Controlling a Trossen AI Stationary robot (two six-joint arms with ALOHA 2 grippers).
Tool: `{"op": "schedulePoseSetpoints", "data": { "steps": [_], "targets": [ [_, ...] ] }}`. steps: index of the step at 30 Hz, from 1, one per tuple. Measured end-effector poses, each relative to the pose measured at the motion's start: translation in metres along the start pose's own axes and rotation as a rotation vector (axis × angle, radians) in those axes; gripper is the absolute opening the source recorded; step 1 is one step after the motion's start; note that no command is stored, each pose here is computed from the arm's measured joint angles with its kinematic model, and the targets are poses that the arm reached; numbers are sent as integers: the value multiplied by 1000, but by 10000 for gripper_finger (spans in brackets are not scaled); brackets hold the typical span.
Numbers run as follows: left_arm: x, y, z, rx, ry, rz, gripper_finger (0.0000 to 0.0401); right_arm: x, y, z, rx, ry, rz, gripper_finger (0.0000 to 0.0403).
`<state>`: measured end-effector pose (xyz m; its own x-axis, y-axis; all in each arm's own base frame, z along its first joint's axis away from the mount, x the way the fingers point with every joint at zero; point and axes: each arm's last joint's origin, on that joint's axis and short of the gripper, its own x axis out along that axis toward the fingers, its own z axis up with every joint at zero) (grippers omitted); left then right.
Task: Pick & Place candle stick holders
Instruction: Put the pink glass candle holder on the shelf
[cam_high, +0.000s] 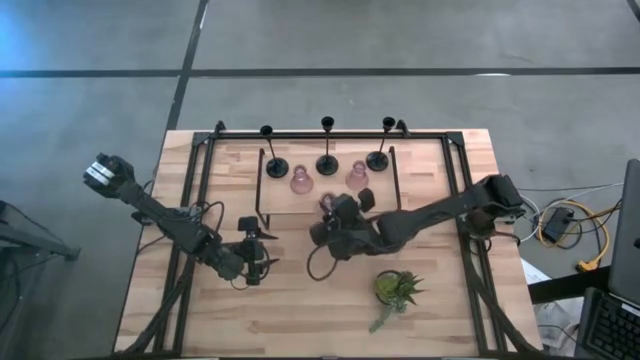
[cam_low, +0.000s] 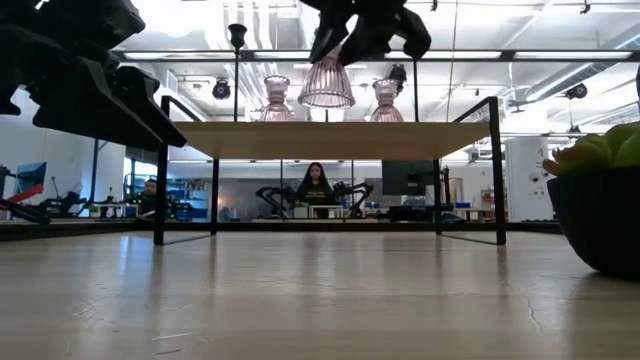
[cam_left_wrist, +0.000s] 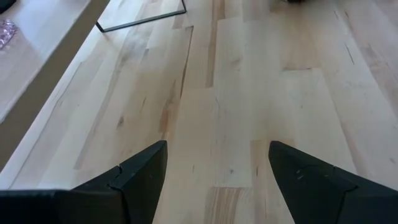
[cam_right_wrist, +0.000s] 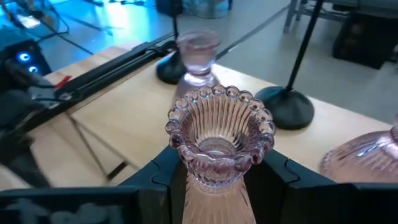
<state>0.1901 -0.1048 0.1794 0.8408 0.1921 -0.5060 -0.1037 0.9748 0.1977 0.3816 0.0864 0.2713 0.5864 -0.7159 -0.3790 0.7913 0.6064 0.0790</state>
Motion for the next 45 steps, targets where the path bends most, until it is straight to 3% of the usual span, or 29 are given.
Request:
{"op": "schedulePoseSetpoints", "data": {
  "steps": [17, 30, 38, 45],
  "targets": [
    [0, 0, 0, 2, 0, 4, 284, 38, -25, 7, -35, 70, -83, 118],
    [0, 0, 0, 2, 1, 4, 284, 42, -29, 1, -8, 70, -93, 118],
    [0, 0, 0, 2, 1, 3, 284, 43, -28, 2, -32, 68, -84, 152],
    [0, 0, -1, 2, 2, 0, 284, 44, -27, 2, -54, 64, -74, 151]
  ]
}}
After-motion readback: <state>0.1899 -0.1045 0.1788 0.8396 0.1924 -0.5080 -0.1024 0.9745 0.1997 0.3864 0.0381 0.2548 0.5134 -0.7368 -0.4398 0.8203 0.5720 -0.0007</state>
